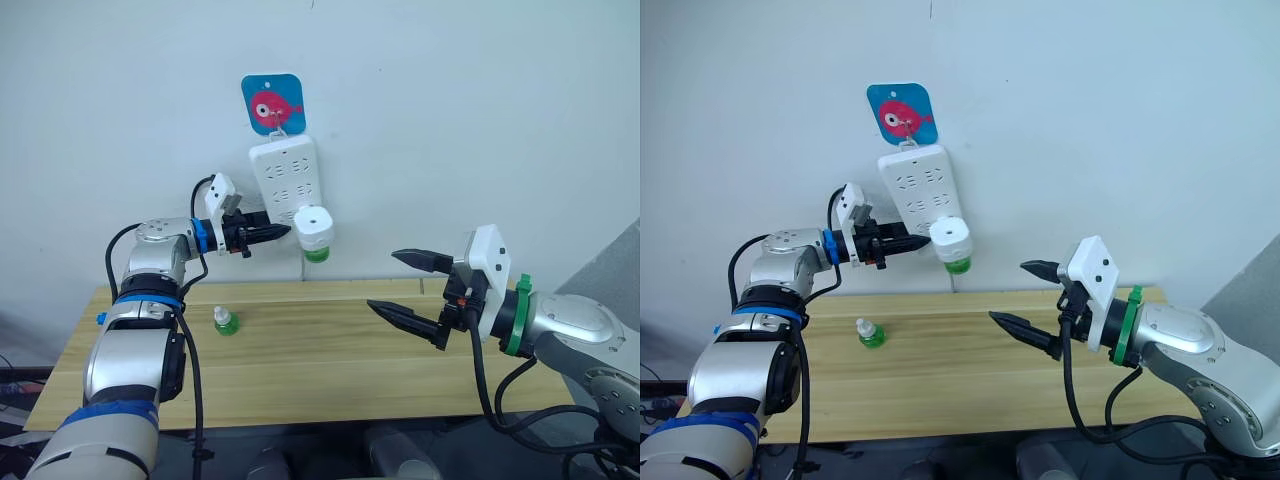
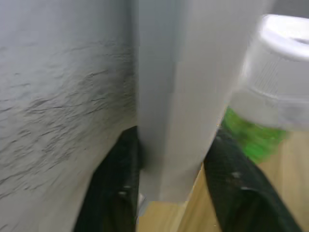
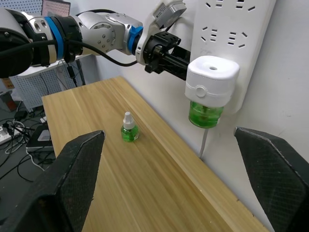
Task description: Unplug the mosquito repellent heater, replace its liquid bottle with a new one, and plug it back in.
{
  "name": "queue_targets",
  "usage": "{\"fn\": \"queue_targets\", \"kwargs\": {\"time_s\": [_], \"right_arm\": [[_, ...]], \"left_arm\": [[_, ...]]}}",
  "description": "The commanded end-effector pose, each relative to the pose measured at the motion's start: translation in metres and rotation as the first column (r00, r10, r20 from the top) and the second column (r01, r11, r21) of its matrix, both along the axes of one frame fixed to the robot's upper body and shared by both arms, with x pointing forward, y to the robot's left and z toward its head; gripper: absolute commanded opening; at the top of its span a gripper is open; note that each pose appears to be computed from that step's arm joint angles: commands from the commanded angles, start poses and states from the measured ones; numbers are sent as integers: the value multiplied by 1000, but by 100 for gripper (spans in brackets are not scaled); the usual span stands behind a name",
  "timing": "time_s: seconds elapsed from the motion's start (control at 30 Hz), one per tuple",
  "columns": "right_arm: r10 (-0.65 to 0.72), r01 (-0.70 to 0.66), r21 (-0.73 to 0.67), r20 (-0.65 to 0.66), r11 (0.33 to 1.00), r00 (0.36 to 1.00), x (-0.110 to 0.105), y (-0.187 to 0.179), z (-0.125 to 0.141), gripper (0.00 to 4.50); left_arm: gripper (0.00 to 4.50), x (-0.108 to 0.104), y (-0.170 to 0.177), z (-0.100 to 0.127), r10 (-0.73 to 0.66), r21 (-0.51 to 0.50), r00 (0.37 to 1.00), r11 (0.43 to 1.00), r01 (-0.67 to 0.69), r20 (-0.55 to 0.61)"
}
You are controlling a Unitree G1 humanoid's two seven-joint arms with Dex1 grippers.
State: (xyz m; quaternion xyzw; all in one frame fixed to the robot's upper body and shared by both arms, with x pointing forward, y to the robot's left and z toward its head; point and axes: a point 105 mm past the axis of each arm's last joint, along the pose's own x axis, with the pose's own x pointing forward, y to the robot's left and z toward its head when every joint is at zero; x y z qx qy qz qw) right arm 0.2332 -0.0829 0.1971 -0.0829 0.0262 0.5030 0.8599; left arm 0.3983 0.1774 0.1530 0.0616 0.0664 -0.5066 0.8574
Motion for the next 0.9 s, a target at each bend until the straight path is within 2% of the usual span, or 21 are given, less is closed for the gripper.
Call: {"fn": "queue_targets", "kwargs": {"time_s": [0.03, 0.13, 0.3, 0.53, 0.9], "right_arm": [[-6, 6, 1, 35, 1000, 999, 5, 3, 4, 450], [-95, 97, -37, 39, 995, 995, 24, 6, -6, 450], [-244, 243, 20, 74, 970, 967, 49, 31, -5, 450], [-281, 279, 35, 79, 960, 956, 62, 74, 1, 450], [-402, 395, 86, 89, 915, 911, 82, 80, 13, 450]], "left_arm": [[130, 2, -9, 22, -24, -28, 997, 999, 26, 71], [130, 1, -13, 21, -33, -30, 997, 999, 35, 73], [130, 0, -13, 21, -20, -31, 997, 999, 23, 79], [130, -5, -16, 17, -22, -23, 997, 999, 24, 76], [130, -8, -20, 16, -19, -31, 997, 999, 21, 72]]}}
